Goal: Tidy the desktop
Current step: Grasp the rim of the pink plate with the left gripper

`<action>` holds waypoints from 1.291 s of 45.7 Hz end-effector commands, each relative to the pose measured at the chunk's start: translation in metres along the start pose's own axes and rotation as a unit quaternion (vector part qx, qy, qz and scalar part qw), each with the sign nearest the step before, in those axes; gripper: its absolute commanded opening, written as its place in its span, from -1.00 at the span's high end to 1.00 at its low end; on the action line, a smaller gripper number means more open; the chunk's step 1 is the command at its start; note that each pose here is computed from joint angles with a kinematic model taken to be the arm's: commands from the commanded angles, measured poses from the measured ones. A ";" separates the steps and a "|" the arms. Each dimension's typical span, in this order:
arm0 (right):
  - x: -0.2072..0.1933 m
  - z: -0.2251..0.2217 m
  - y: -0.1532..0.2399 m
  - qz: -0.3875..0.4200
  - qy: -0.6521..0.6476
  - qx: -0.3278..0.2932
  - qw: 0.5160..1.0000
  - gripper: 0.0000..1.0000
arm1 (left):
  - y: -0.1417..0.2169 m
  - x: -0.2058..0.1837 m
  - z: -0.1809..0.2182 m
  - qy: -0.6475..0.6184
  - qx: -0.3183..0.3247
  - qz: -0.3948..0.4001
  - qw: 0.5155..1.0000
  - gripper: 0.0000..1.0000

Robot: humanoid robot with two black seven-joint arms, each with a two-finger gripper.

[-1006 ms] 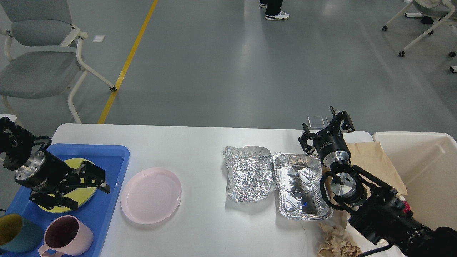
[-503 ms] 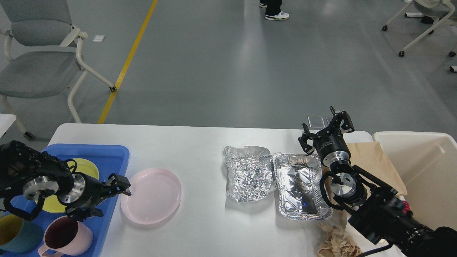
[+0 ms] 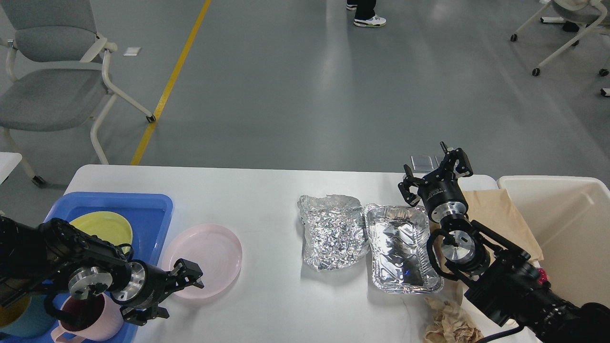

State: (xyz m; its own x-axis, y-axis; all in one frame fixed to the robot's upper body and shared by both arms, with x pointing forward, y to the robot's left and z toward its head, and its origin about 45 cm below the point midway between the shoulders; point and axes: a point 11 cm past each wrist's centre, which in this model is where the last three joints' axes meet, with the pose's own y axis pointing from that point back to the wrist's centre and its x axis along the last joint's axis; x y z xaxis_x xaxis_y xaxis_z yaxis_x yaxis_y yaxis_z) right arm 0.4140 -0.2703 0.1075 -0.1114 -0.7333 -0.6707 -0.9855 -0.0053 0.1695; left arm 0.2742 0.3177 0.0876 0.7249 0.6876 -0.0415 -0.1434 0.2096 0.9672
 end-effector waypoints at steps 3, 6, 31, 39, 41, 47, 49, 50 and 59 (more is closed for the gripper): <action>0.000 0.000 0.000 0.000 0.000 0.000 1.000 -1.00 | -0.004 0.003 -0.010 0.002 0.008 0.024 1.000 -0.83; 0.000 0.000 0.000 0.000 0.000 0.000 1.000 -1.00 | -0.006 0.005 -0.013 0.003 0.010 0.041 0.999 -0.82; 0.000 0.000 0.000 0.000 0.000 0.000 1.000 -1.00 | -0.013 0.003 -0.016 0.004 -0.008 0.059 0.998 -0.30; 0.000 0.000 0.000 0.000 0.000 0.000 1.000 -1.00 | -0.013 0.005 -0.016 0.003 -0.010 0.067 0.998 0.05; 0.000 0.000 0.000 0.000 0.000 0.000 1.000 -1.00 | -0.013 0.005 -0.016 0.002 -0.010 0.070 0.997 0.07; 0.000 0.000 0.000 0.000 0.000 0.000 1.000 -1.00 | -0.014 0.006 -0.017 0.000 -0.009 0.078 0.997 0.26; 0.000 0.000 0.000 0.000 0.000 0.000 1.000 -1.00 | -0.015 0.006 -0.018 0.001 -0.008 0.079 0.997 0.34; 0.000 0.000 0.000 0.000 0.000 0.000 1.000 -1.00 | -0.015 0.007 -0.018 0.001 -0.009 0.081 0.997 0.37; 0.000 0.000 0.000 0.000 0.000 0.000 1.000 -1.00 | -0.016 0.007 -0.021 0.000 -0.008 0.087 0.996 0.47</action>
State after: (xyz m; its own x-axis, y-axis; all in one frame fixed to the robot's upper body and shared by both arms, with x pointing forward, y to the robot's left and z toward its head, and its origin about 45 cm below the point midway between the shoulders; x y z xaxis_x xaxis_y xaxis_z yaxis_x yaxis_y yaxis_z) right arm 0.4140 -0.2703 0.1075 -0.1114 -0.7332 -0.6708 -0.9855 -0.0053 0.1696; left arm 0.2697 0.3327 0.0682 0.6885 0.7143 0.1254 -0.2803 0.1026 0.9544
